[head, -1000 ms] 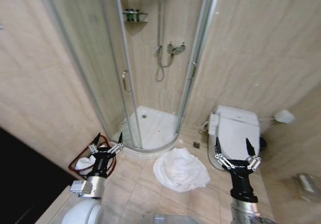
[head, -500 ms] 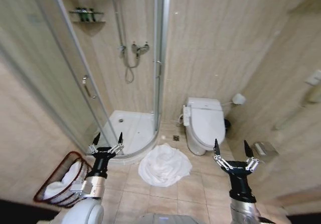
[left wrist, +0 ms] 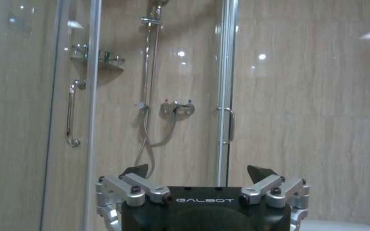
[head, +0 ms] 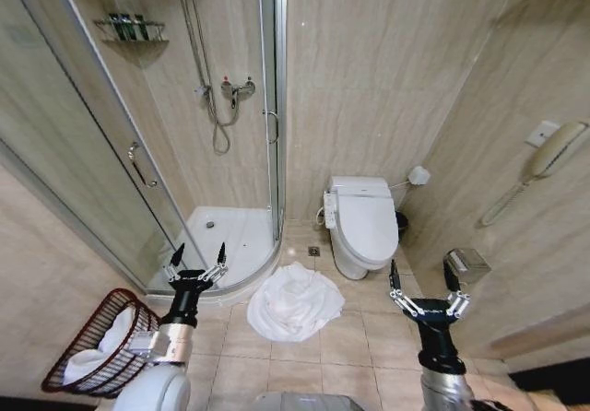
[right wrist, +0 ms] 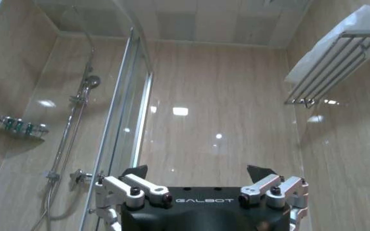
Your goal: Discard the used towel into the hamper.
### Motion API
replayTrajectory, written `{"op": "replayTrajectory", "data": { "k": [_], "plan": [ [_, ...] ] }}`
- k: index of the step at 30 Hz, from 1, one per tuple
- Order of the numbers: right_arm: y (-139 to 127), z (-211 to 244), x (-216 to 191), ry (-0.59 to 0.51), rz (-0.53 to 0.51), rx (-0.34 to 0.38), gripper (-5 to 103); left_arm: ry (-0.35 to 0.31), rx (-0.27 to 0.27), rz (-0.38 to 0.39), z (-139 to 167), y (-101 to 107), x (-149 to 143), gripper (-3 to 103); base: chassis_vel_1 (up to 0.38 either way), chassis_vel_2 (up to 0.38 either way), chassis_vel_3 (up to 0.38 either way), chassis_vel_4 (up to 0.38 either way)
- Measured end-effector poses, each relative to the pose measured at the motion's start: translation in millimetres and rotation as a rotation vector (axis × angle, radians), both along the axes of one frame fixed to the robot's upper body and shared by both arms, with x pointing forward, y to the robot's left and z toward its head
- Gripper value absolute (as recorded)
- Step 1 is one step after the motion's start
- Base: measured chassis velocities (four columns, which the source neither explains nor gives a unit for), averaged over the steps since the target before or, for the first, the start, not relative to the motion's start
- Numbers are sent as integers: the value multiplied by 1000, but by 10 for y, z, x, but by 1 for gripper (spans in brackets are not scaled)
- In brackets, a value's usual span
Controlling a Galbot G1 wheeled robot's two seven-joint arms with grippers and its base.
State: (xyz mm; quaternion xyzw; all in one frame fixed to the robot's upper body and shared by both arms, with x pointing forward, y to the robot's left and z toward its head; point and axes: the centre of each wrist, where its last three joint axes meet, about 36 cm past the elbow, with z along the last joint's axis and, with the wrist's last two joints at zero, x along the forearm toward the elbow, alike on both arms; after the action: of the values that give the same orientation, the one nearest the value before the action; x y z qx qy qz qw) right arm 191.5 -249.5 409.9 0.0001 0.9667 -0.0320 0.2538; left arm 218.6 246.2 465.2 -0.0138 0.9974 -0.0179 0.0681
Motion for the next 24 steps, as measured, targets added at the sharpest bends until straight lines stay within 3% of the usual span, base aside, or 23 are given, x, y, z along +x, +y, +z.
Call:
{"op": "replayTrajectory", "data": {
  "k": [8, 24],
  "plan": [
    [-35, 33, 1, -15, -4, 11, 100, 0, 0, 0, 0, 0, 0, 100, 0, 0, 0, 0],
    [-64, 12, -6, -36, -1, 12, 100, 0, 0, 0, 0, 0, 0, 100, 95, -93, -102, 100]
  ]
}}
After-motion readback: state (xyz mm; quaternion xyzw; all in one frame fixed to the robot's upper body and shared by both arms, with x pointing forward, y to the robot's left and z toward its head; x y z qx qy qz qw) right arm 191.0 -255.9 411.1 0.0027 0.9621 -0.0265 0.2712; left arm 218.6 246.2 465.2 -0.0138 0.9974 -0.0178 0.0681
